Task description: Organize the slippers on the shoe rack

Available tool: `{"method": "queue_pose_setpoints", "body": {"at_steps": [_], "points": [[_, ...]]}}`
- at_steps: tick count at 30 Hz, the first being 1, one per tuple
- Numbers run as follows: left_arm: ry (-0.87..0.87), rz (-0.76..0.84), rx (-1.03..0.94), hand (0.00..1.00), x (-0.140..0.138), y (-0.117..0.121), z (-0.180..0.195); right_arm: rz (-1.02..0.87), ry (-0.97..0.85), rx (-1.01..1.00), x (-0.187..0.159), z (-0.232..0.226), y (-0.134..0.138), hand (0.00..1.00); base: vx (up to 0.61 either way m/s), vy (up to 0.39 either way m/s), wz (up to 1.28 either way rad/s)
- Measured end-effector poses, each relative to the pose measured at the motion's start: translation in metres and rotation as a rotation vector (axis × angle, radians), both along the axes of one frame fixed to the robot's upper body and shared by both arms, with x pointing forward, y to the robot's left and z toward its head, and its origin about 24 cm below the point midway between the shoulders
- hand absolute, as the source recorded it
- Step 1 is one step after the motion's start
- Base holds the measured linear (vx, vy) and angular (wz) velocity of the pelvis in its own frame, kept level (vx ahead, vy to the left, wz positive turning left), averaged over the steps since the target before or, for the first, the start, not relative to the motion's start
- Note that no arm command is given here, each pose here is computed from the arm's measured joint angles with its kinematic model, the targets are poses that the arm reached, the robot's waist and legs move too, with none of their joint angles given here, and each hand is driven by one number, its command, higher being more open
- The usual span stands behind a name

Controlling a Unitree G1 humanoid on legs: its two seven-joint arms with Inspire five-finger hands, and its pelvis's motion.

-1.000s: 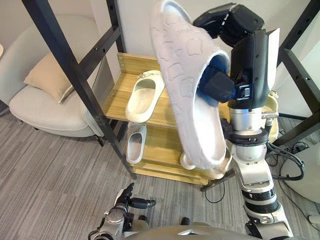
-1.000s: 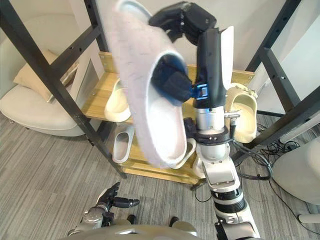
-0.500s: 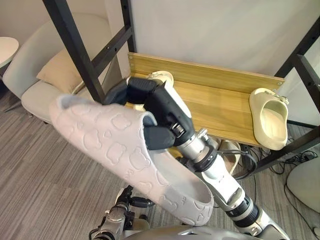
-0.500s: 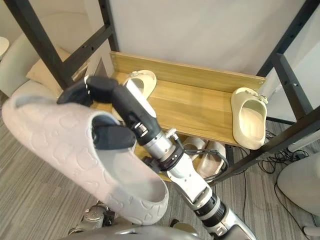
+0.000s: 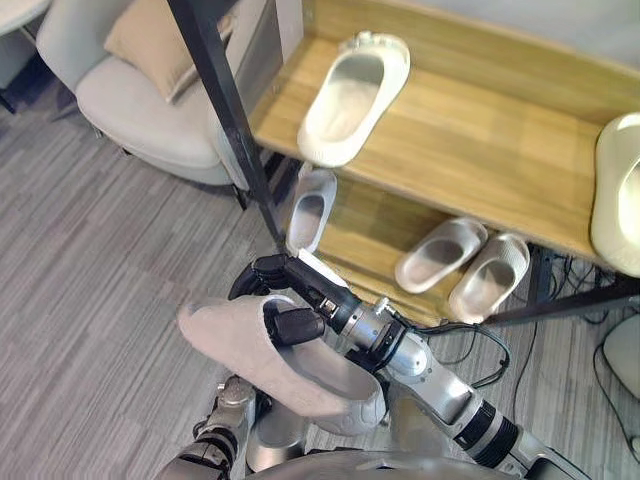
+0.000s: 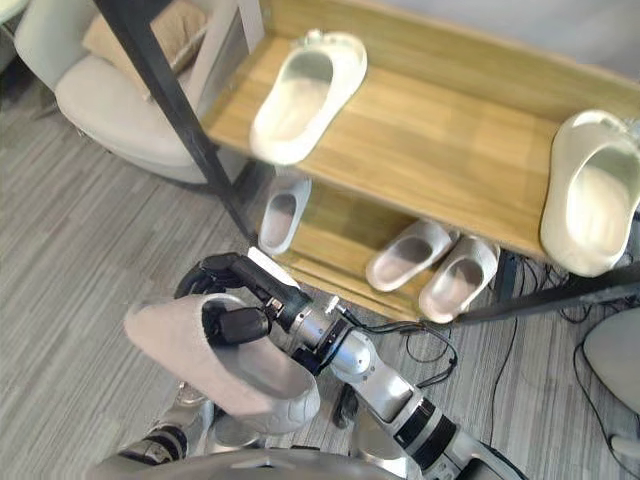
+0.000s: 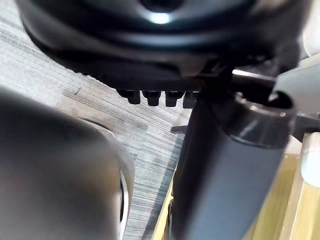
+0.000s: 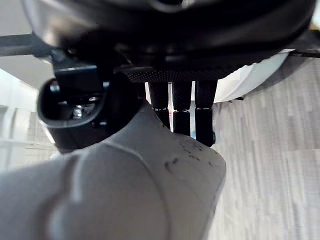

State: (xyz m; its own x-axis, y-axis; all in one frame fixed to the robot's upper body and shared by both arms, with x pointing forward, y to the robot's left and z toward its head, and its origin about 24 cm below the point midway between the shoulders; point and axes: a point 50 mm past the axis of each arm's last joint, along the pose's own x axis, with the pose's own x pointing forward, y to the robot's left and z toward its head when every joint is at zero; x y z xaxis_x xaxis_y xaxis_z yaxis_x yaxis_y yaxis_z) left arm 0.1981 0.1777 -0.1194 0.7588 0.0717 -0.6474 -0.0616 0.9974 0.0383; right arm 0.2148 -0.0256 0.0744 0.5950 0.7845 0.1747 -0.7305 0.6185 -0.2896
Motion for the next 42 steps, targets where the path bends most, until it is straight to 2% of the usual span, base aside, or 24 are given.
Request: {"method": "queue_pose_setpoints", "body": {"at_steps": [5, 12, 15, 20, 26, 29, 34, 42], "points": [[-0.064, 0.034, -0.036, 1.0, 0.016, -0.001, 0.01, -0.128, -0.098, -0.062, 0.014, 0.005, -0.016, 0.0, -0.13, -0.009, -0.03], [-0.177, 0.066, -0.06, 1.0, 0.041, -0.001, 0.03, -0.451, -0.295, -0.086, 0.046, 0.032, -0.057, 0.0, -0.05, 0.031, -0.11], [-0.227, 0.118, -0.079, 1.0, 0.047, 0.006, 0.038, -0.582, -0.385, -0.055, 0.058, 0.051, -0.073, 0.0, -0.05, 0.058, -0.24], [-0.25, 0.229, -0.094, 1.0, 0.048, 0.019, 0.042, -0.696, -0.553, -0.012, 0.06, 0.082, -0.079, 0.0, -0.05, 0.045, -0.21], [-0.312, 0.268, -0.133, 1.0, 0.054, 0.015, 0.052, -0.775, -0.671, 0.004, 0.062, 0.104, -0.076, 0.0, -0.02, -0.015, 0.04], [-0.334, 0.271, -0.139, 1.0, 0.055, 0.014, 0.055, -0.871, -0.769, 0.051, 0.072, 0.133, -0.084, 0.0, 0.02, -0.037, 0.05], [-0.346, 0.268, -0.146, 1.0, 0.057, 0.012, 0.057, -1.019, -0.803, 0.065, 0.098, 0.159, -0.1, 0.0, 0.03, -0.021, 0.05], [-0.358, 0.266, -0.152, 1.0, 0.059, 0.009, 0.06, -1.165, -0.782, -0.007, 0.126, 0.172, -0.108, 0.0, 0.05, -0.033, 0.1]]}}
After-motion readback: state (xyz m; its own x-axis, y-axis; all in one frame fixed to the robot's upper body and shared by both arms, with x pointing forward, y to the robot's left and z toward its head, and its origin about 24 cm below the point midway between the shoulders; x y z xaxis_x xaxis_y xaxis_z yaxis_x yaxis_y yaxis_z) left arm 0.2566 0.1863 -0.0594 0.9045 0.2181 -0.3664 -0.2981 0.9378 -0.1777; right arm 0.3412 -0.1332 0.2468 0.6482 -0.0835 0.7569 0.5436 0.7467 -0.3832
